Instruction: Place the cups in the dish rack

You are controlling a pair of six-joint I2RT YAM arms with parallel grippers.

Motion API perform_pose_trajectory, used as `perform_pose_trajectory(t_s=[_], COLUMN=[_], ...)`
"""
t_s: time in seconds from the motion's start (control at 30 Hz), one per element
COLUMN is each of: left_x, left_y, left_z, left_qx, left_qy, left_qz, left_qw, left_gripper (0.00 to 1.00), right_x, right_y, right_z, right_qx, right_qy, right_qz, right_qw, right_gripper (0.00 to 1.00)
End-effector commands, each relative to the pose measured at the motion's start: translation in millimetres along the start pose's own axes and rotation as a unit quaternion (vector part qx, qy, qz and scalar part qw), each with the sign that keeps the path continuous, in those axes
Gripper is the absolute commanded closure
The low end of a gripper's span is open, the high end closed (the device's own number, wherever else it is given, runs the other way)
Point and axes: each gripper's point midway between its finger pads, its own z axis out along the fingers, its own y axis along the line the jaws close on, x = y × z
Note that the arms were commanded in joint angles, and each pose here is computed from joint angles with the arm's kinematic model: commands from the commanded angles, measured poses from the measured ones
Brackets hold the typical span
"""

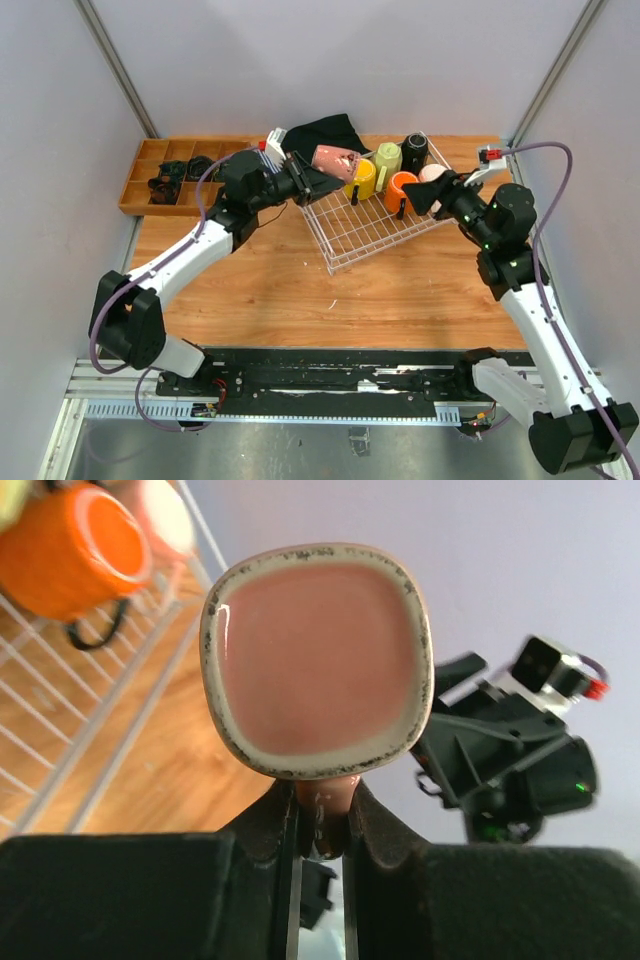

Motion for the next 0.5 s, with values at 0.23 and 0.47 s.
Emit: perform_pose_trajectory(t_s=[0.23,0.47], left_x=[-41,-53], left_y=[88,127], left_z=[14,33], left_qx=[-0.237,-0.352], left_qy=[-0.023,-0.017], left_qz=[0.154,0.201], left_qw=[0.959,0.914], left_gripper=[1.0,0.99], right_x=[-8,-11], right_y=[-26,-34], right_z=[-38,-45], right_qx=[0.076,0.103], right_qy=[0.015,0.03], right_qz=[-0.043,-0.062], right_qw=[0.996,0.992], right_gripper=[0.33,0.33])
